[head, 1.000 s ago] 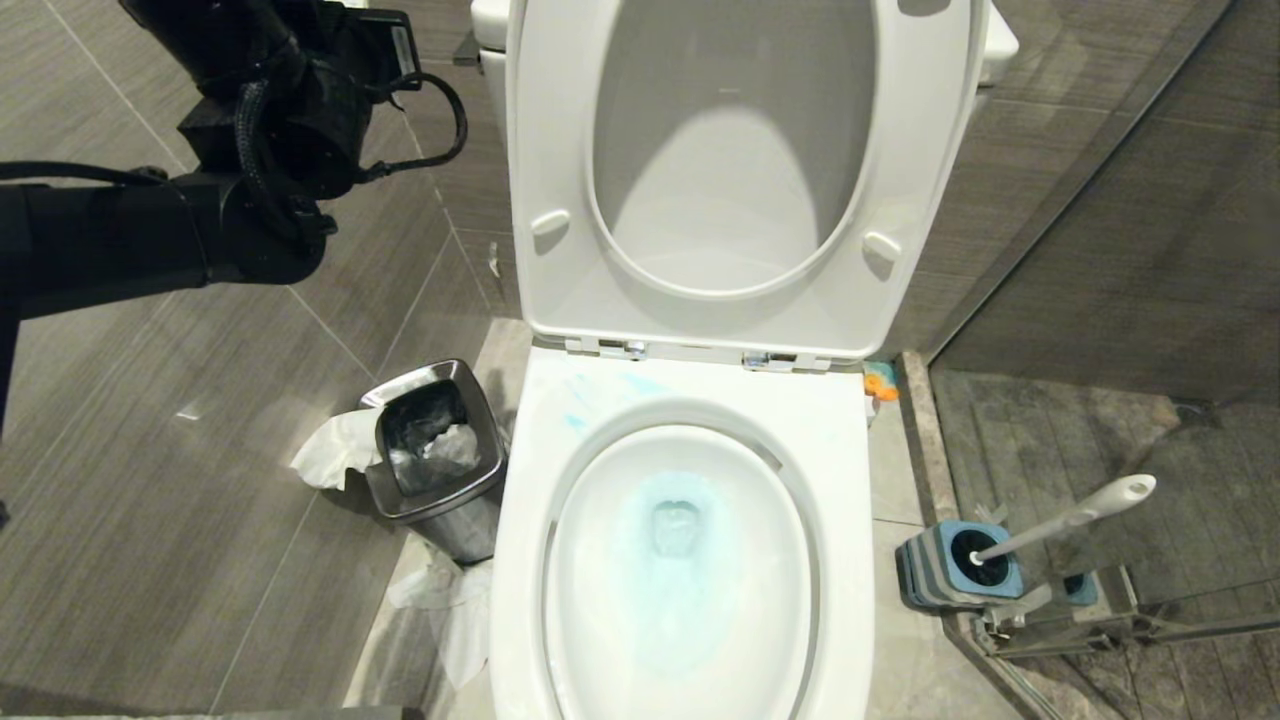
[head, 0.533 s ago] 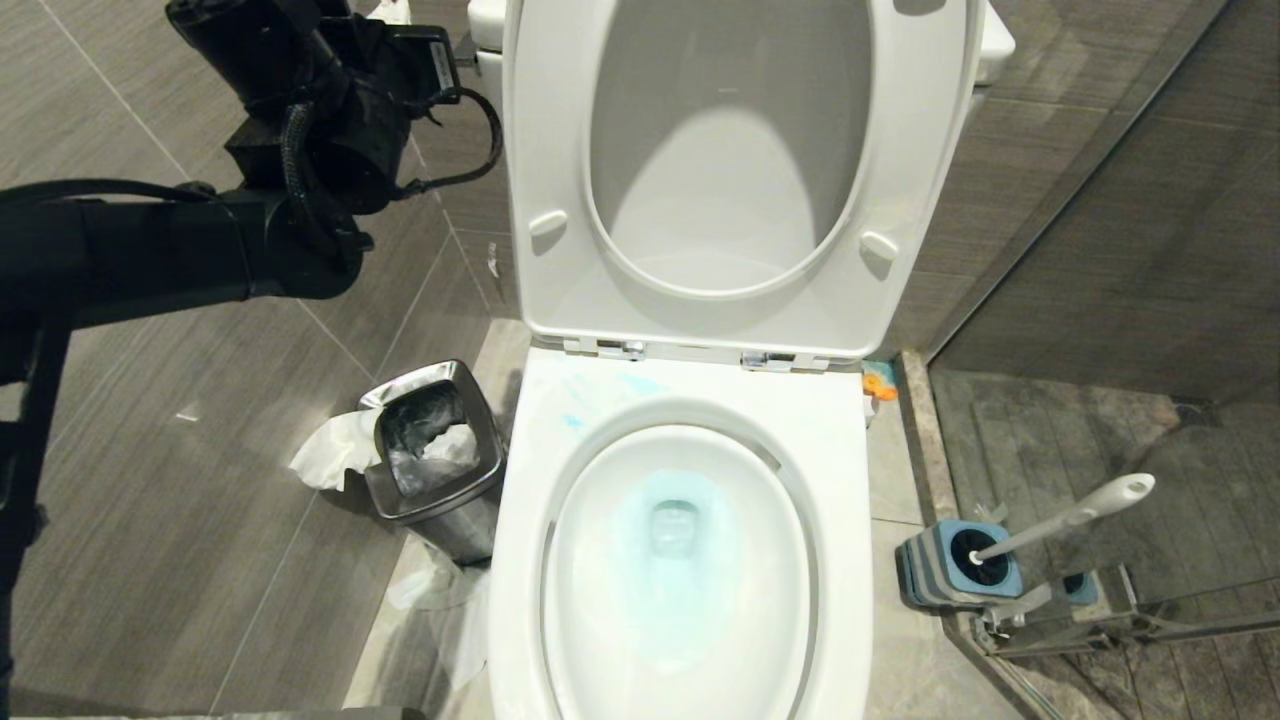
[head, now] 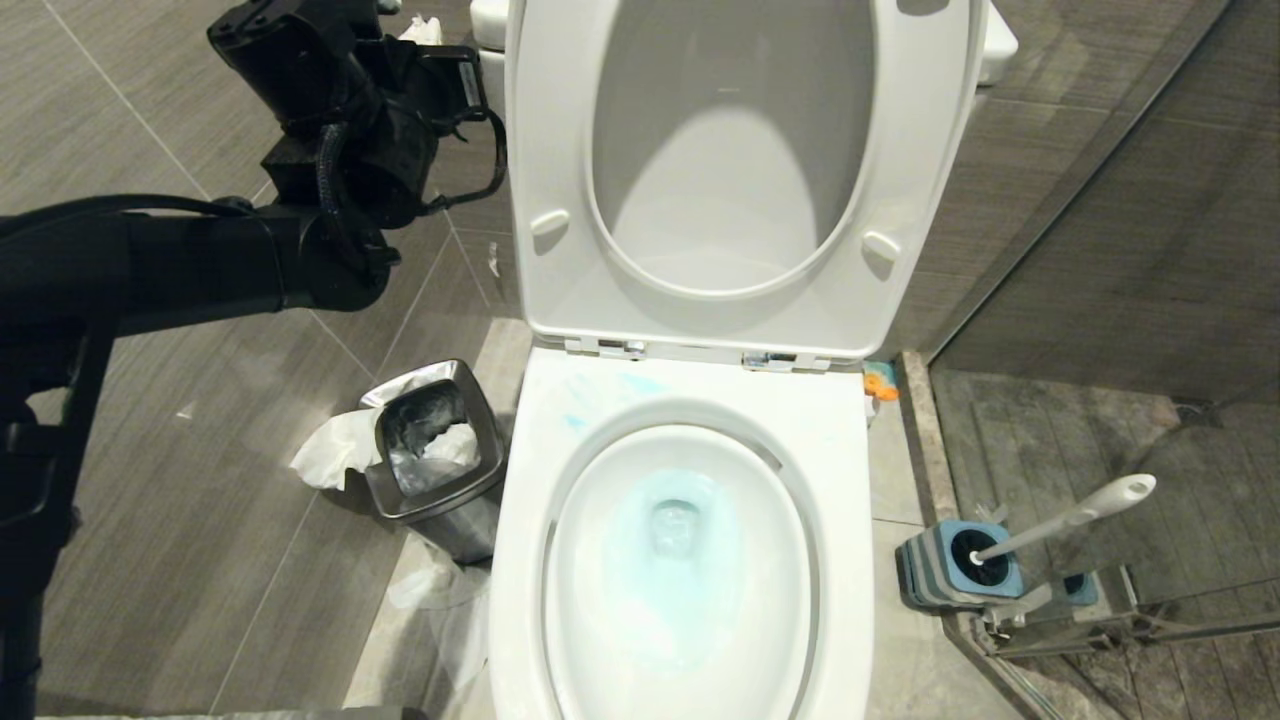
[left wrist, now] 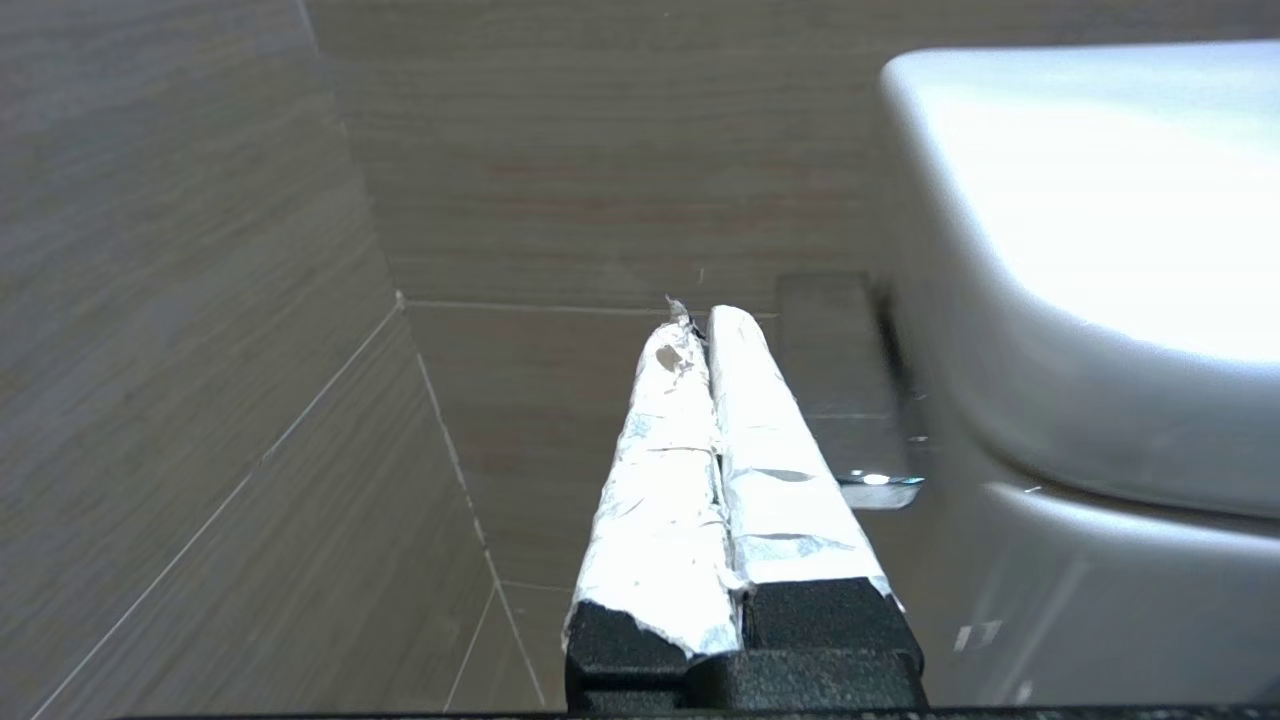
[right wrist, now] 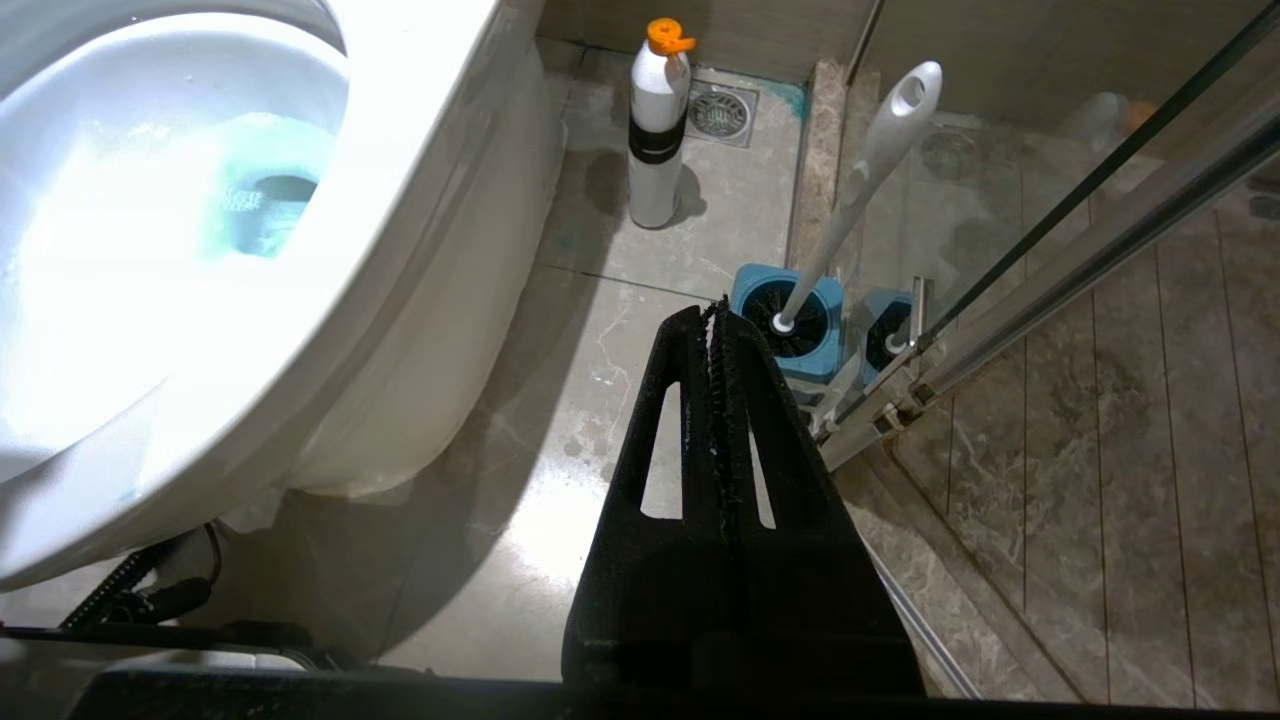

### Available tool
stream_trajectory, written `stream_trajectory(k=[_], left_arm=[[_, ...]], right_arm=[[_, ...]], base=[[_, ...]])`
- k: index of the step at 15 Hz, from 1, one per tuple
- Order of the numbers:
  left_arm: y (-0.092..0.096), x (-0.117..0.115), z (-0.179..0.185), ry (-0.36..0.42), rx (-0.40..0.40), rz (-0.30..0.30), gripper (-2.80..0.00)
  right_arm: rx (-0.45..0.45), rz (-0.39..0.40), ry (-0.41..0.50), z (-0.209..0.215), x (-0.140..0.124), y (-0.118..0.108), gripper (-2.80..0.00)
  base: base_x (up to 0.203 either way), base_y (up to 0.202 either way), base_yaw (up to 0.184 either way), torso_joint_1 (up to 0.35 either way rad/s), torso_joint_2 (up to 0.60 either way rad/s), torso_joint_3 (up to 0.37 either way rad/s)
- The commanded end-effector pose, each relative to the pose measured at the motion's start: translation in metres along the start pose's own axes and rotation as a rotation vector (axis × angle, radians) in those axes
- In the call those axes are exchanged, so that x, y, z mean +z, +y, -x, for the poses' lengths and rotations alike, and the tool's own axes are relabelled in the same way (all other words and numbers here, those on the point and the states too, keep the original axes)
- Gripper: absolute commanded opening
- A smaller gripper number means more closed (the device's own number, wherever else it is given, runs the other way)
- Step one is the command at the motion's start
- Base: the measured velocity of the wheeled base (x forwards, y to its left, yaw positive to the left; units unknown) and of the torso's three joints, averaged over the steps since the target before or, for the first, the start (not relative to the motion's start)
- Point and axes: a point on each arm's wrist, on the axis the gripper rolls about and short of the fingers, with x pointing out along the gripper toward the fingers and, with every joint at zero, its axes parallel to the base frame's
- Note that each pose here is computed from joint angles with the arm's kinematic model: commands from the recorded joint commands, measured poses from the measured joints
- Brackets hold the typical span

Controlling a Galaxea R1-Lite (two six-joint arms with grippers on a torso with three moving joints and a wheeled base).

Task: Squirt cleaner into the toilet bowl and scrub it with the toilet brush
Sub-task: Flush the toilet

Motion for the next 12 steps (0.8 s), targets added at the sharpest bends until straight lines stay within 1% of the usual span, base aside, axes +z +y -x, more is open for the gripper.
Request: stream_trajectory(k=[1, 3, 5, 8, 12], left_arm=[[0.0024, 0.0038, -0.0001, -0.014, 0.009, 0.002, -2.80], [0.0022, 0.0007, -0.0004, -0.007, 0.007, 0.001, -2.80], [0.0005, -0.0011, -0.0002, -0.004, 0.004, 0.022, -2.80], [-0.0031, -0.0049, 0.0002, 0.003, -0.004, 0.029, -2.80], [-0.0065, -0.0045, 0.0012, 0.002, -0.017, 0.038, -2.80]], right_arm=[[0.001, 0.000, 0.001, -0.0001, 0.0000, 0.0000, -2.80], [0.001, 0.000, -0.001, 0.0000, 0.0004, 0.0000, -2.80], [0.001, 0.000, 0.001, -0.0001, 0.0000, 0.0000, -2.80], [0.001, 0.000, 0.001, -0.0001, 0.0000, 0.0000, -2.80], [0.001, 0.000, 0.001, -0.0001, 0.0000, 0.0000, -2.80]], base=[[0.000, 0.000, 0.000, 0.000, 0.00, 0.000], [0.000, 0.000, 0.000, 0.000, 0.00, 0.000], [0.000, 0.000, 0.000, 0.000, 0.00, 0.000], [0.000, 0.000, 0.000, 0.000, 0.00, 0.000], [0.000, 0.000, 0.000, 0.000, 0.00, 0.000]])
